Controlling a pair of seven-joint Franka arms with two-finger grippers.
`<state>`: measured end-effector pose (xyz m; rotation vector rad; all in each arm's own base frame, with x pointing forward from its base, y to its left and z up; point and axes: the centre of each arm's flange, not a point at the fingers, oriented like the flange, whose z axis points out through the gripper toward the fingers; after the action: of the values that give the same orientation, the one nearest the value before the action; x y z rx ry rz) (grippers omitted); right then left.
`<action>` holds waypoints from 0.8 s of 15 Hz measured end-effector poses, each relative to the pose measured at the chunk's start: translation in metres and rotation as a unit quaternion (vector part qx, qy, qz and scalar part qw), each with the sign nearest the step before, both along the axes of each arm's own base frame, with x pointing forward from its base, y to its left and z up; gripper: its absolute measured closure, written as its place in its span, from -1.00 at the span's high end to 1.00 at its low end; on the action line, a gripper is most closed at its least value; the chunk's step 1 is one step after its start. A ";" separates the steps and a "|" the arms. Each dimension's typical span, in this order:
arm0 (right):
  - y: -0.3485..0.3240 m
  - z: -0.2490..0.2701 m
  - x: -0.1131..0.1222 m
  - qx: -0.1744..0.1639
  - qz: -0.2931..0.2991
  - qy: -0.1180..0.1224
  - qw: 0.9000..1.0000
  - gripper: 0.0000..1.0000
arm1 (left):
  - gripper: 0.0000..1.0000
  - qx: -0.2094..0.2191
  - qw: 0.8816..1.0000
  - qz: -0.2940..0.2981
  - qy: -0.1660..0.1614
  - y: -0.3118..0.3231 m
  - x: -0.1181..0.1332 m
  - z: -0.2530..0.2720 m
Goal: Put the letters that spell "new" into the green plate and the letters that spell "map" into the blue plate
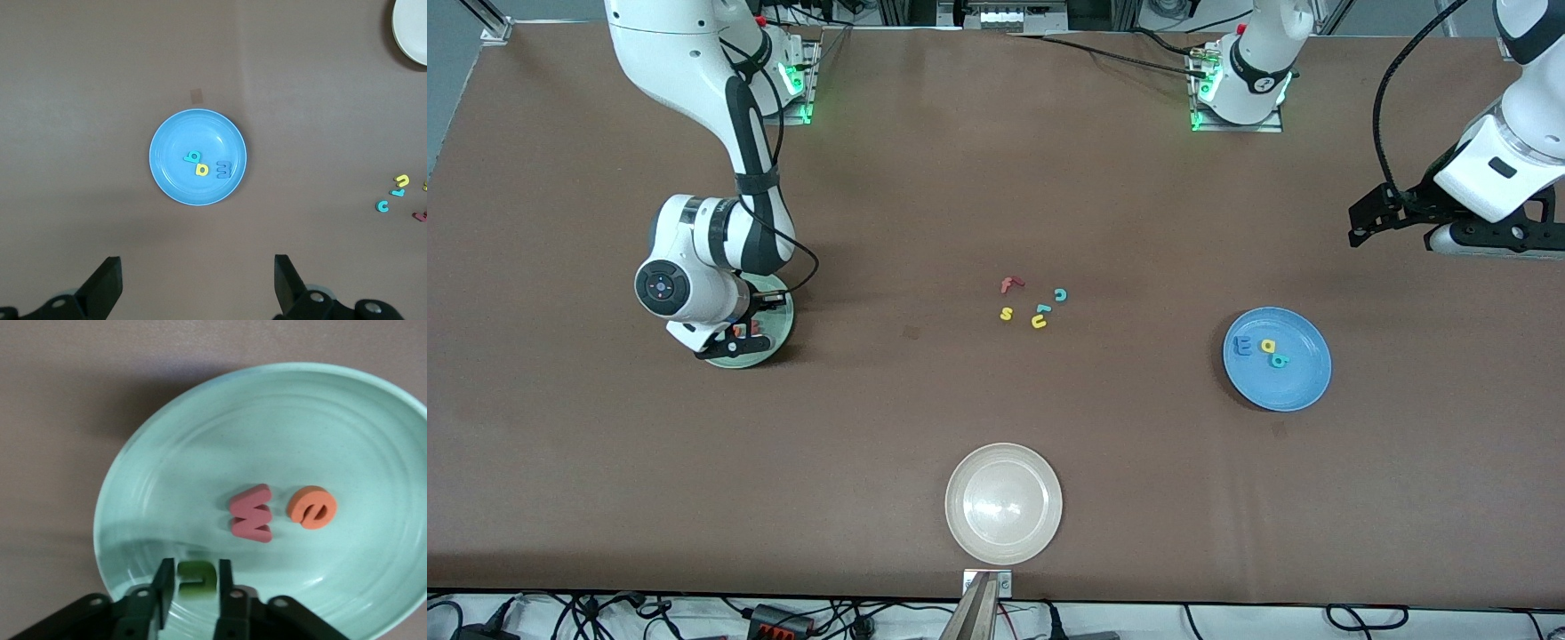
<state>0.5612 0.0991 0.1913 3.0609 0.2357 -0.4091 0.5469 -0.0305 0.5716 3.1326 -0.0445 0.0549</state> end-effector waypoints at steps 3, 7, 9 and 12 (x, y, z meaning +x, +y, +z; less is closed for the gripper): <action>0.007 0.021 0.008 0.010 -0.020 -0.009 1.000 0.37 | 1.00 0.000 1.000 -0.001 0.000 -0.001 0.000 0.000; 0.010 0.110 0.030 0.047 -0.056 0.000 0.997 1.00 | 1.00 0.000 1.000 -0.002 0.001 -0.002 0.000 0.000; 0.004 0.169 0.045 0.062 -0.061 -0.003 0.996 1.00 | 1.00 0.000 1.000 -0.003 0.002 -0.003 0.000 0.000; -0.001 0.233 0.058 0.067 -0.071 -0.014 0.995 1.00 | 1.00 0.000 1.000 -0.004 0.002 -0.004 0.000 0.000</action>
<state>0.6195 0.0982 0.4239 3.2253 0.0456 -0.3720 0.5465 -0.0349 0.5713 3.1329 -0.0569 0.0496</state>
